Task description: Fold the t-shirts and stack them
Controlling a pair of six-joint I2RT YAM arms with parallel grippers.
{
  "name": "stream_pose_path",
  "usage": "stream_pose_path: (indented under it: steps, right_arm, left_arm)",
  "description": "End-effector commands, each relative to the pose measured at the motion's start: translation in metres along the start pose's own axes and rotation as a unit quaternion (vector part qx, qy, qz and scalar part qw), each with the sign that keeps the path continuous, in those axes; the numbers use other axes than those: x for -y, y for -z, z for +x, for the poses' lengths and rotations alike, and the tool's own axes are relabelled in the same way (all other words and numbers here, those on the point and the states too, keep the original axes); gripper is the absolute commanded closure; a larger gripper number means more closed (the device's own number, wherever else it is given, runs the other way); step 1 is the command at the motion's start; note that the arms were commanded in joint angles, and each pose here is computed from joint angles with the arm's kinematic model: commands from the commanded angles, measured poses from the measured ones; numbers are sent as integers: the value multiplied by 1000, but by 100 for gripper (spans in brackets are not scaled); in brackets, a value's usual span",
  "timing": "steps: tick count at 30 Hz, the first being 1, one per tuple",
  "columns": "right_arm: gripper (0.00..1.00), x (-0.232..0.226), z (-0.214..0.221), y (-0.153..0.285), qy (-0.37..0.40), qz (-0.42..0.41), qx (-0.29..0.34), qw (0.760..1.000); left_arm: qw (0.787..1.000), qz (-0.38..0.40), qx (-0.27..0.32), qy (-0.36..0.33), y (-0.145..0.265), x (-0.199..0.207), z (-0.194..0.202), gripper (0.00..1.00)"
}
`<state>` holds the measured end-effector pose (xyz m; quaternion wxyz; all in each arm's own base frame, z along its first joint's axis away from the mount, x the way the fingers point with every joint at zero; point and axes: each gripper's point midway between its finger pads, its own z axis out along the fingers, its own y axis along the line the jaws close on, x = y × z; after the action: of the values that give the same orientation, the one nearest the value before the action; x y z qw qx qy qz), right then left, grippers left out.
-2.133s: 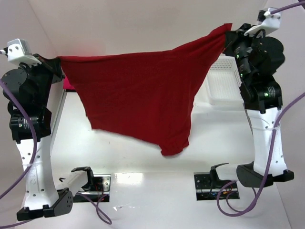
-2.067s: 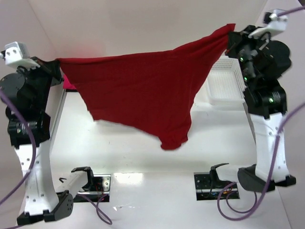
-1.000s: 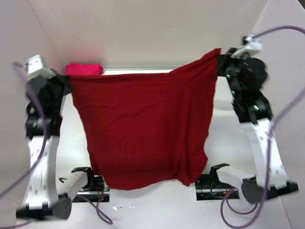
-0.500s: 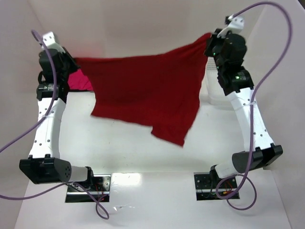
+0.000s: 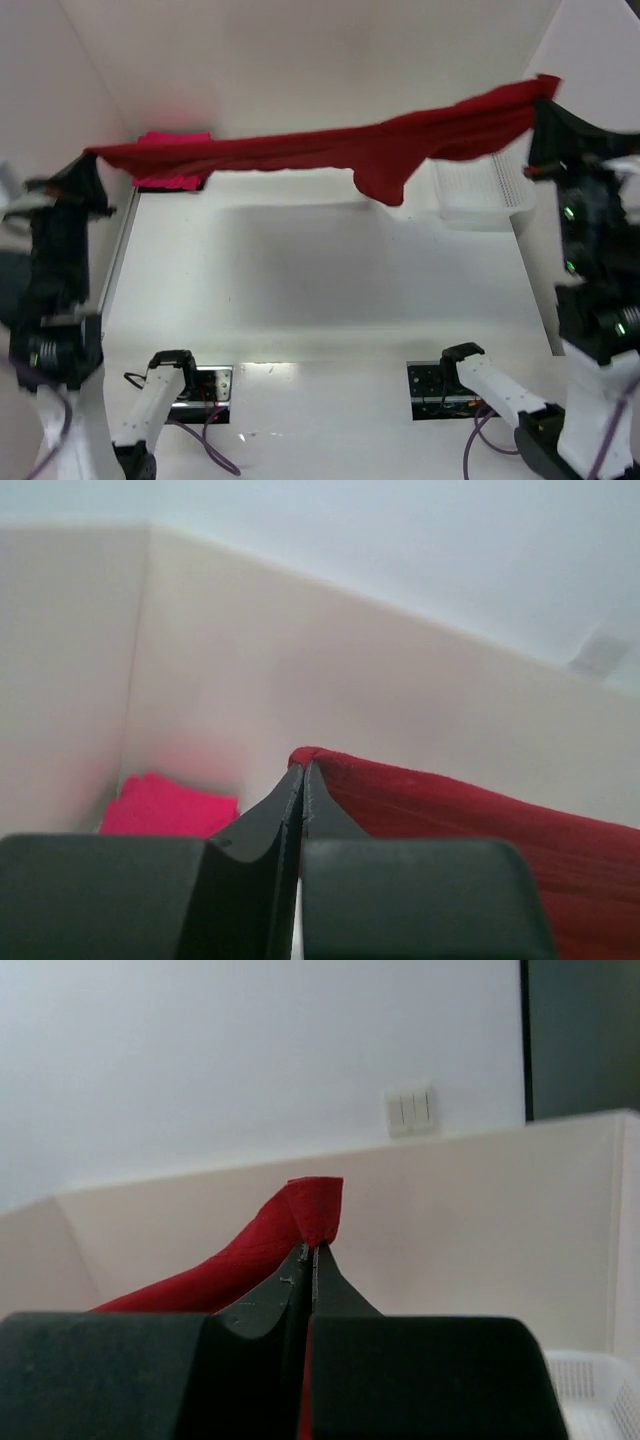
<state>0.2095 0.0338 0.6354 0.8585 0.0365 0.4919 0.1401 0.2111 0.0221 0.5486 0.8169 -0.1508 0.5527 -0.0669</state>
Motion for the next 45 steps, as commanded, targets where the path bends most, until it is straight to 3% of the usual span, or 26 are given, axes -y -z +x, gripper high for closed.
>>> stream_pose_path:
  steps: [1, 2, 5, 8, 14, 15, 17, 22, 24, 28, 34, 36, 41, 45]
  right_arm:
    - [100, -3, -66, 50, 0, -9, 79, 997]
    - [100, -4, -82, 60, 6, -10, 93, 996]
    - [100, -2, -114, 69, -4, 3, 124, 992]
    - [100, 2, -100, 45, -2, 20, 98, 995]
    - [100, 15, 25, -38, 1, 50, -31, 998]
    - [100, 21, 64, -50, 2, 62, -68, 996]
    - [100, 29, 119, -61, 5, 71, -115, 991]
    - [100, 48, 237, -56, 17, 88, -211, 973]
    - [100, 57, 261, -53, 22, 101, -220, 970]
    - [100, 73, 346, -33, 36, 114, -294, 948]
    - [100, 80, 406, -44, 40, 115, -326, 938]
    - [100, 84, 427, -46, 43, 117, -340, 932]
    - [100, 76, 421, -75, 34, 104, -311, 944]
    - [100, 65, 393, -95, 25, 88, -282, 955]
  left_arm:
    - [997, -22, 75, -2, 61, -6, -48, 100]
    - [995, -29, 101, 2, 79, -6, -68, 100]
    - [993, -40, 109, -1, 80, -8, -80, 100]
    - [995, -50, 82, -8, 58, -10, -71, 100]
    - [998, -61, -27, -15, -31, -21, 15, 100]
    - [995, -74, -69, -21, -46, -31, 50, 100]
    - [991, -78, -102, -25, -65, -39, 86, 100]
    - [976, -104, -185, -36, -84, -70, 184, 100]
    - [974, -106, -196, -44, -87, -77, 205, 100]
    - [959, -104, -259, -57, -82, -96, 279, 100]
    - [926, -142, -341, -71, -93, -127, 360, 100]
    - [929, -141, -335, -71, -108, -126, 361, 100]
    - [939, -137, -306, -74, -138, -123, 353, 100]
    - [955, -107, -271, -62, -159, -103, 320, 100]
